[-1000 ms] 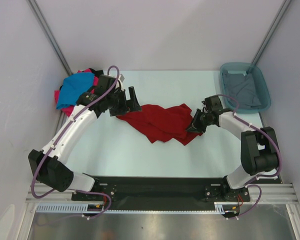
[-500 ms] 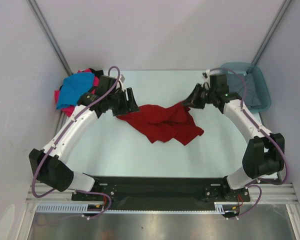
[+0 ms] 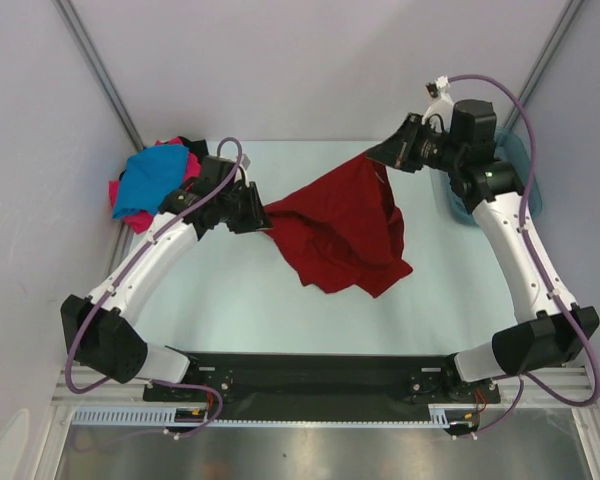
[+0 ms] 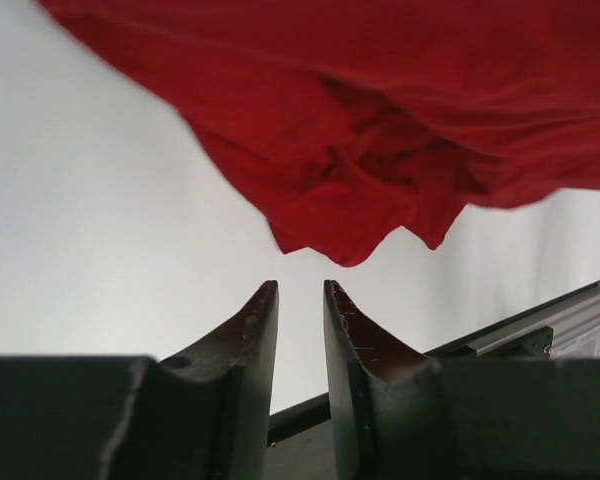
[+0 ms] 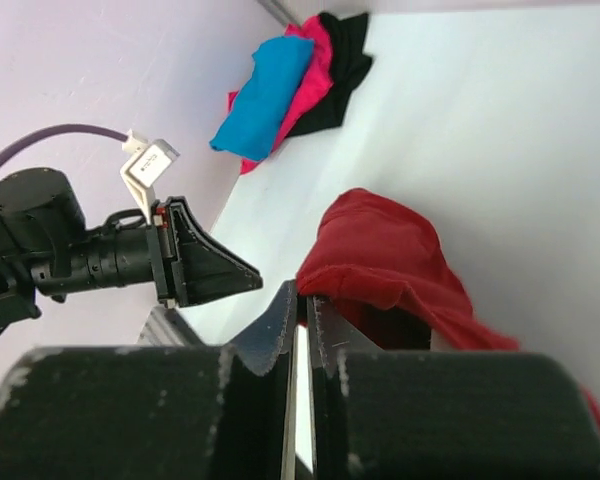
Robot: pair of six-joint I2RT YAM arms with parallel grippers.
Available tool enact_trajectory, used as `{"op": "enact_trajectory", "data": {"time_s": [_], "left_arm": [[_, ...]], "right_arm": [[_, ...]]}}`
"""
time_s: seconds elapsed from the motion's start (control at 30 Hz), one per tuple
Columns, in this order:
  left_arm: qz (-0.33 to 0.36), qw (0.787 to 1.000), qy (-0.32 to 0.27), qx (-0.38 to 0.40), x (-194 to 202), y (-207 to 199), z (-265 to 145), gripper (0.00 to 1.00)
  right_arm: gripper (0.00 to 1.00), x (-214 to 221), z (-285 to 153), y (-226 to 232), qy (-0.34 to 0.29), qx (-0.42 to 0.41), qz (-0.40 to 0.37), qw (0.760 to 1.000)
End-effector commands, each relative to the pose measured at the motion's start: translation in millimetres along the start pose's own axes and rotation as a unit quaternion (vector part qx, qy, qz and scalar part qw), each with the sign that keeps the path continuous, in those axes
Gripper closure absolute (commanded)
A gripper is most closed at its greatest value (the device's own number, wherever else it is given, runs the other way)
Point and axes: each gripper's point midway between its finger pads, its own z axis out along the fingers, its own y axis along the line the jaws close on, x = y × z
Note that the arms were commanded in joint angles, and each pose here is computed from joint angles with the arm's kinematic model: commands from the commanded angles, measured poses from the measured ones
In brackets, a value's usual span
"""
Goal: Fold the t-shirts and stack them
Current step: Flatten the tshirt out
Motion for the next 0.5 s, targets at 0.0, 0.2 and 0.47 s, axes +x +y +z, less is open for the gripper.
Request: {"op": "enact_trajectory", "data": {"time_s": [0.0,0.2,0.47], "left_arm": [[-0.009,0.999,-0.034,0.021,-10.6,-11.2,-8.6,0.71],[-0.018,0.999,-0.035,0.033,-10.1,-16.1,-6.4,0.73],[-0.020,0.999,-0.025,0.044,-3.4,-25.1,-1.2,0.73]], "right_arm": [[1.00,-42.5,-40.1,37.7,-0.077,0.006,-0.091,0.993],[1.00,-69.3,-78.0,38.2,-0.139,0.093,-0.124,0.978],[1.00,-36.1,-71.6,-30.5,-0.090,0.208,-0.092,0.970]]}}
